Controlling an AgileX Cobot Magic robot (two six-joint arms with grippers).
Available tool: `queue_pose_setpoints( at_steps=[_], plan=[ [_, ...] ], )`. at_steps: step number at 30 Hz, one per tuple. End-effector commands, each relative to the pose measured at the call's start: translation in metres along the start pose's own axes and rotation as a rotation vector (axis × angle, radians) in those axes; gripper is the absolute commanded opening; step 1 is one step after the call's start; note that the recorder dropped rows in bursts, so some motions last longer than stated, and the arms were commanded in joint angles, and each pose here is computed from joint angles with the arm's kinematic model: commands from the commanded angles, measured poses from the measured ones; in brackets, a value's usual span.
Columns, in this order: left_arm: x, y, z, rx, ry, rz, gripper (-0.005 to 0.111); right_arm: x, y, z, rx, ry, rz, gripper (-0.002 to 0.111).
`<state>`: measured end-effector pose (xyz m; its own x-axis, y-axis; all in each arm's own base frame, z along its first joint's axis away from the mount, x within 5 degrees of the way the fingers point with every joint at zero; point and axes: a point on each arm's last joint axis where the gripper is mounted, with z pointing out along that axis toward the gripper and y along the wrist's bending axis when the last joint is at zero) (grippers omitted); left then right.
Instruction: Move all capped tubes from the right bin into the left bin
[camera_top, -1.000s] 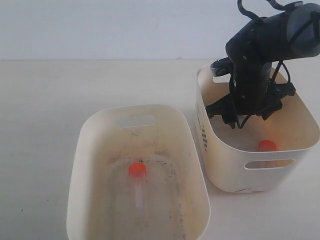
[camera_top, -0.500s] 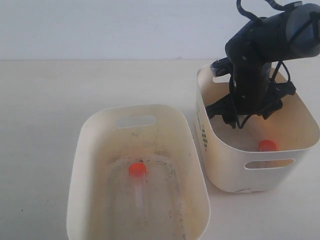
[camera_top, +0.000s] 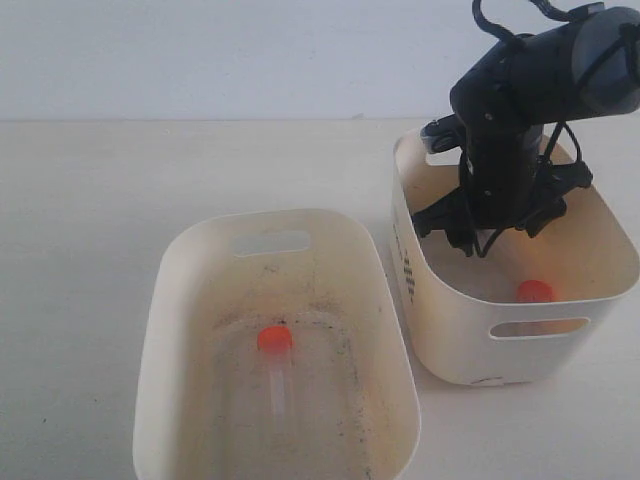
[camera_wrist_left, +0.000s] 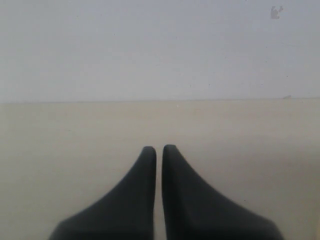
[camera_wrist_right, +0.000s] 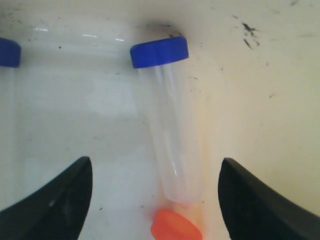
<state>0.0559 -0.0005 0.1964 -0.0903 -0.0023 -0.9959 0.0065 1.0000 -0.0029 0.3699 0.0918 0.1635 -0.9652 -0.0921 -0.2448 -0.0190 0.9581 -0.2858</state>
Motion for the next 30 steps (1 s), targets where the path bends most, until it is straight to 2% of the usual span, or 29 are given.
queue_pose_setpoints(
  at_steps=[1,8,16,27,30],
  plan=[
    [-0.001,0.000,0.000,0.008,-0.006,-0.007,0.004,0.003,-0.003,0.005,0.015,-0.002,-0.021,0.067],
    [-0.001,0.000,0.000,0.008,-0.006,-0.007,0.004,0.003,-0.002,0.007,0.016,-0.005,-0.029,0.067],
    [-0.001,0.000,0.000,0.008,-0.006,-0.007,0.004,0.007,0.004,0.031,0.048,0.051,-0.067,0.067],
    [-0.001,0.000,0.000,0.008,-0.006,-0.007,0.004,0.008,0.000,0.033,0.097,0.060,-0.107,0.067],
    [-0.001,0.000,0.000,0.008,-0.006,-0.007,0.004,0.008,0.001,0.033,0.092,0.064,-0.107,0.060]
  ],
)
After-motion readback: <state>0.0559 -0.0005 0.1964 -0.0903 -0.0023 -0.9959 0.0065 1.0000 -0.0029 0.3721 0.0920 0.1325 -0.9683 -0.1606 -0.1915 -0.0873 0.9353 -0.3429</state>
